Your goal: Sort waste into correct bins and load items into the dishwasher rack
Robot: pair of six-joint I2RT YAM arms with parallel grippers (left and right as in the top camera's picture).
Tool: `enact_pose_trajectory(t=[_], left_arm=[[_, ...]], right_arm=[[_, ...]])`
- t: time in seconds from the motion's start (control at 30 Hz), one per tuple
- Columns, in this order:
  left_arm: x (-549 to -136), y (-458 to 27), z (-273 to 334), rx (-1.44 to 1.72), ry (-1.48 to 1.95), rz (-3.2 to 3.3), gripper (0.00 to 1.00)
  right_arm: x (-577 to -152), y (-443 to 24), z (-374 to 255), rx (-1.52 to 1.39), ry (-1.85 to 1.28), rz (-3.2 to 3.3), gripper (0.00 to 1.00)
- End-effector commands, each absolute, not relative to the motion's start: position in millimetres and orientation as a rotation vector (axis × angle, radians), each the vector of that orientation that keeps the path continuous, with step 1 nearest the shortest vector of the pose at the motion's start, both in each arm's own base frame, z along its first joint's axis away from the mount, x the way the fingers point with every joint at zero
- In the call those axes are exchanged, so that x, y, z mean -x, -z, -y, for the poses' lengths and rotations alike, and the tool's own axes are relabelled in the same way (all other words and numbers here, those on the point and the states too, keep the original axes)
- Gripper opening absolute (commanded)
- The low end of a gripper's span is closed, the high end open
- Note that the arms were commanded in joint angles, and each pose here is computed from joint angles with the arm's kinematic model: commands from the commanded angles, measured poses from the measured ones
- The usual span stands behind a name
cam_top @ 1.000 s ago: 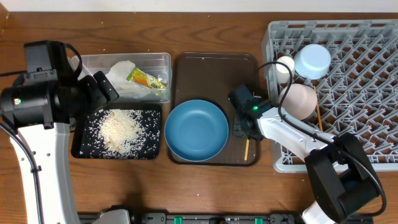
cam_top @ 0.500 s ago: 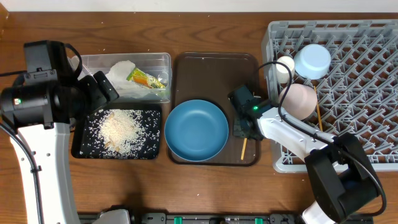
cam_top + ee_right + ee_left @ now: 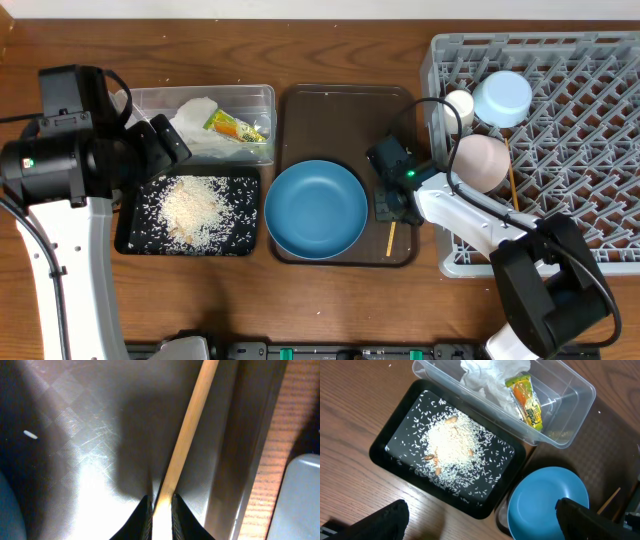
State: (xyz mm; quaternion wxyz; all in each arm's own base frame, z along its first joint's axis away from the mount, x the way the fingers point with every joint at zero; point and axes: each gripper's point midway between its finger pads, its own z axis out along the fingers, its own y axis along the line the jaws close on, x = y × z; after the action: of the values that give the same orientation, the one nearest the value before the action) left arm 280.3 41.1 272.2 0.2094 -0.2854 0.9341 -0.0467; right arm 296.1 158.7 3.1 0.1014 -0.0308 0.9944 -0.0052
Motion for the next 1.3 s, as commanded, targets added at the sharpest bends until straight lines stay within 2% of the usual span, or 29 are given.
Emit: enact_pose_trajectory(t=[0.0, 0.4, 0.6, 0.8, 1.27], left_arm=[[-280.1, -270.7, -45.2, 0.799, 0.104, -2.603, 0.96], [-280.1, -270.7, -45.2, 0.799, 0.104, -2.603, 0.96], [-280.1, -270.7, -45.2, 0.799, 0.104, -2.603, 0.96], [-280.1, -270.7, -45.2, 0.799, 0.104, -2.603, 0.96], [-280.1, -270.7, -45.2, 0.799, 0.104, -2.603, 0.96]], right_arm=[[-298.4, -1.9, -160.1, 0.199, 0.044, -2.919, 0.13], [-303.3, -3.0, -163.3, 0.2, 0.027, -2.898, 0.15], [-289.2, -0.2, -154.8, -0.006, 0.055, -2.963, 0.18], [-288.3, 0.0, -155.1, -0.158, 0.039, -2.96, 0.17], [-287.6, 8.7, -154.8, -0.2, 0.017, -2.941, 0.15]])
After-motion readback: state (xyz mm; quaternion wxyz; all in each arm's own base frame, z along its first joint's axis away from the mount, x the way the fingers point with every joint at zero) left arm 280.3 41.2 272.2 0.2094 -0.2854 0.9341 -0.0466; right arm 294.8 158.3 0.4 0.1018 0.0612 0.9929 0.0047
